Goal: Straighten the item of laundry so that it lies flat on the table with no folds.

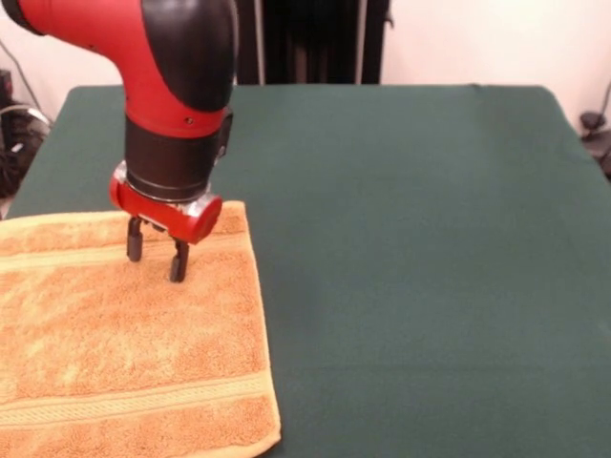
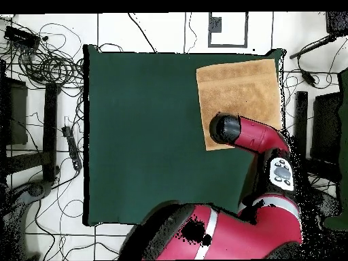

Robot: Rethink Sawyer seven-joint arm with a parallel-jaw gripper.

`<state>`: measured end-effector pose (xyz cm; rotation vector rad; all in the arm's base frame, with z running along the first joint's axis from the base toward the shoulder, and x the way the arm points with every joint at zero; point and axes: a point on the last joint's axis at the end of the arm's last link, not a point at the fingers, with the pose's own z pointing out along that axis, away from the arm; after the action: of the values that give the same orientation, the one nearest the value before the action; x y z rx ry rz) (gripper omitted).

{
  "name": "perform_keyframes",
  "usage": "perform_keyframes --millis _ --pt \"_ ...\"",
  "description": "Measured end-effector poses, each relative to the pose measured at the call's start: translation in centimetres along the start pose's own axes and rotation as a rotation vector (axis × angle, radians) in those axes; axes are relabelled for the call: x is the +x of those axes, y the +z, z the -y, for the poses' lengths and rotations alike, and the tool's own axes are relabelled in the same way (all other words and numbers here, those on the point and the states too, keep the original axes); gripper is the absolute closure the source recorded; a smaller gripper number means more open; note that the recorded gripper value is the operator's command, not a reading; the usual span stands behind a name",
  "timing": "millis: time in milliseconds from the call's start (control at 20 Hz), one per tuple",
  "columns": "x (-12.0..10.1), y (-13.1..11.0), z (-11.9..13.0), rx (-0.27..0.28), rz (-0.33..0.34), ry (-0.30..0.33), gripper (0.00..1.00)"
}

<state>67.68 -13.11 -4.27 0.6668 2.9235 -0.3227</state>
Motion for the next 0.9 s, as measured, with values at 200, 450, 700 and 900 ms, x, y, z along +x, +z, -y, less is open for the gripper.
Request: perform_keyframes --millis 200,450,700,900 --pt "0.0 -0.1 -0.8 -0.005 0.009 0.012 0.00" --pt "0.1 -0.2 -1.4 -0.008 0.007 0.035 0.00" --pt "0.1 -0.4 -3.0 -0.024 0.021 0.050 0.00" --pt "0.2 -0.4 -3.2 -0.030 0.027 0.066 0.00"
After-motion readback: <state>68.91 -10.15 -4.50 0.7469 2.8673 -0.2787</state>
